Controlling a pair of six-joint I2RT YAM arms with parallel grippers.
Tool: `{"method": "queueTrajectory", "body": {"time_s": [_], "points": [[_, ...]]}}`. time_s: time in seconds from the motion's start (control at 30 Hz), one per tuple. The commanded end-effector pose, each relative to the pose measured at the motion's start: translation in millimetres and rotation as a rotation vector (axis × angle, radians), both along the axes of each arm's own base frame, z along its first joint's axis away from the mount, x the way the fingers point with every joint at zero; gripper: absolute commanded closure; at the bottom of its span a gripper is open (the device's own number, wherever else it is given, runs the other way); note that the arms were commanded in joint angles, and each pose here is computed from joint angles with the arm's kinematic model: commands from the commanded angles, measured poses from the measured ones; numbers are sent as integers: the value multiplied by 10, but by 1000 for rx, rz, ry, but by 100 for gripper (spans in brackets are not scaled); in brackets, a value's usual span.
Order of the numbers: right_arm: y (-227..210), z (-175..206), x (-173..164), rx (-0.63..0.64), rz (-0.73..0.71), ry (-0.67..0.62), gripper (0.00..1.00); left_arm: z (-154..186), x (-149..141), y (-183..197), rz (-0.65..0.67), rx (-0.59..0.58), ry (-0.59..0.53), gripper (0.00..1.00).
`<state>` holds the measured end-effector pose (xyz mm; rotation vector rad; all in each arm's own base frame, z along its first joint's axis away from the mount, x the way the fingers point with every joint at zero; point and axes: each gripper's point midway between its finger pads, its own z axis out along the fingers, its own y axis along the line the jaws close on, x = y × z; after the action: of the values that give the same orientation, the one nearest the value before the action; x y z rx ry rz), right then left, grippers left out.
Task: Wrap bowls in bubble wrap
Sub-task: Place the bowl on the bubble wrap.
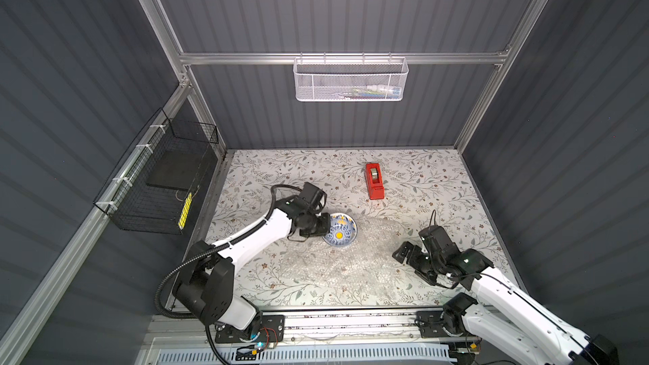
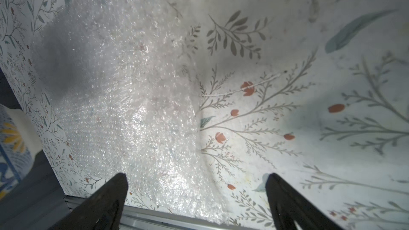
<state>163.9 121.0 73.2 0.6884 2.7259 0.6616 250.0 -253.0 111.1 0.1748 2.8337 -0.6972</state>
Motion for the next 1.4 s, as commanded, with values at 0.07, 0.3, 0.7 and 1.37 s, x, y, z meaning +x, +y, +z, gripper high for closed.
{"method": "queueTrajectory", "body": {"time_s": [0.07, 0.3, 0.7, 1.37], "points": [[22, -78, -140, 31, 3, 57, 1, -67, -137, -136, 51, -45, 4, 100], [164, -109, -246, 67, 58, 77, 1, -367, -119, -171, 56, -28, 11, 100], [330, -376, -440, 44, 111, 129, 3, -528, 9, -284, 50, -29, 3, 100], [638, -565, -530, 145, 164, 150, 8, -765, -167, -260, 35, 18, 98, 95]]}}
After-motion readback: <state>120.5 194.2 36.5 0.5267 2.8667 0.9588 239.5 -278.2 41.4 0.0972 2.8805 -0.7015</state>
